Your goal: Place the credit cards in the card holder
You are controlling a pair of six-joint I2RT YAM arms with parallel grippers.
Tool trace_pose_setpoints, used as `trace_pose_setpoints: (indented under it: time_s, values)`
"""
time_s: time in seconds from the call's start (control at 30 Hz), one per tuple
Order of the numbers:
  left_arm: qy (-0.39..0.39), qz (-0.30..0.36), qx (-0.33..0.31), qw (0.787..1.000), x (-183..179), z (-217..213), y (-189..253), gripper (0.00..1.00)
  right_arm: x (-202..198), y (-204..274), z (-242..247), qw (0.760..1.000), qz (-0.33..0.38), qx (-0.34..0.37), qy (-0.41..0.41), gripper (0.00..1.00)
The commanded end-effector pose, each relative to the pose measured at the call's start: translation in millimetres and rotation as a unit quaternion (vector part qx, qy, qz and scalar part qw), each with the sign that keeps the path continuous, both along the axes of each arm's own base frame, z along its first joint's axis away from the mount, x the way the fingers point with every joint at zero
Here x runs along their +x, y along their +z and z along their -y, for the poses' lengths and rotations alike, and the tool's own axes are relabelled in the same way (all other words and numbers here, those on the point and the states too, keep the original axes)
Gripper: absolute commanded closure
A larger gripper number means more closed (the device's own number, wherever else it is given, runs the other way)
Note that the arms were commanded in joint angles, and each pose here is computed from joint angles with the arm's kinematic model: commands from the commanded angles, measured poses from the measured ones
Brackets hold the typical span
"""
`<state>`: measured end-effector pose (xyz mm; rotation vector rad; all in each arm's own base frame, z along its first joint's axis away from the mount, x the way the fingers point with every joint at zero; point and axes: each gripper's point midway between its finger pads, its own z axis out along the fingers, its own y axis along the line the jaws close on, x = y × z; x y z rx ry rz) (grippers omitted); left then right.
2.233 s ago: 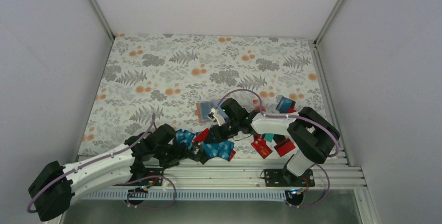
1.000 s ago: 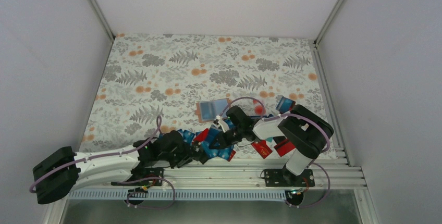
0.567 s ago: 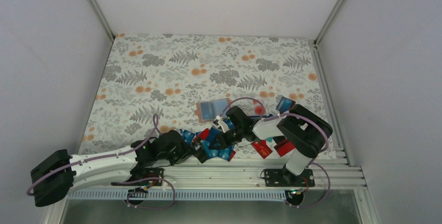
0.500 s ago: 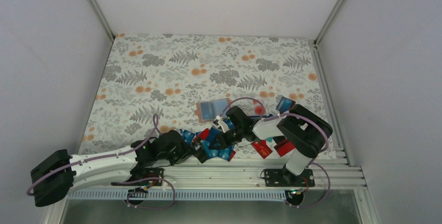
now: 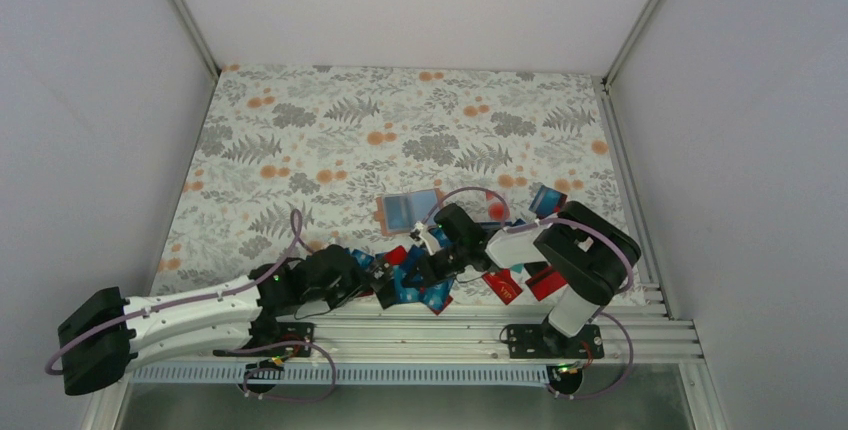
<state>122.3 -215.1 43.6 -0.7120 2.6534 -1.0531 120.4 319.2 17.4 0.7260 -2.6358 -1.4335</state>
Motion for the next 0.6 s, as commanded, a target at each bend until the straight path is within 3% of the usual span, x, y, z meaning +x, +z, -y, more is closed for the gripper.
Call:
trace_pose_setpoints:
  time_s: [0.0, 0.13, 0.33, 0.57]
  values:
    - [0.021, 0.03, 0.057, 0.998, 12.5, -12.8, 15.6, 0.98, 8.0, -27.7, 38.7, 0.993, -0.001, -0.105, -0.053, 0.91]
    - [0.025, 0.044, 0.105, 0.993, 19.1, -22.0, 25.8, 0.98, 43.2, -0.5, 54.1, 0.99, 0.023, -0.09, -0.103, 0.9]
    - [0.022, 0.11, 0.108, 0.988, 41.1, -10.5, 59.8, 0.98, 83.7, 55.4, 66.6, 0.987, 0.067, -0.044, -0.14, 0.83]
    - [0.037, 0.231, 0.073, 0.969, 77.4, 11.2, 135.0, 0.98, 102.9, 134.0, 65.3, 0.983, 0.054, 0.086, -0.156, 0.58]
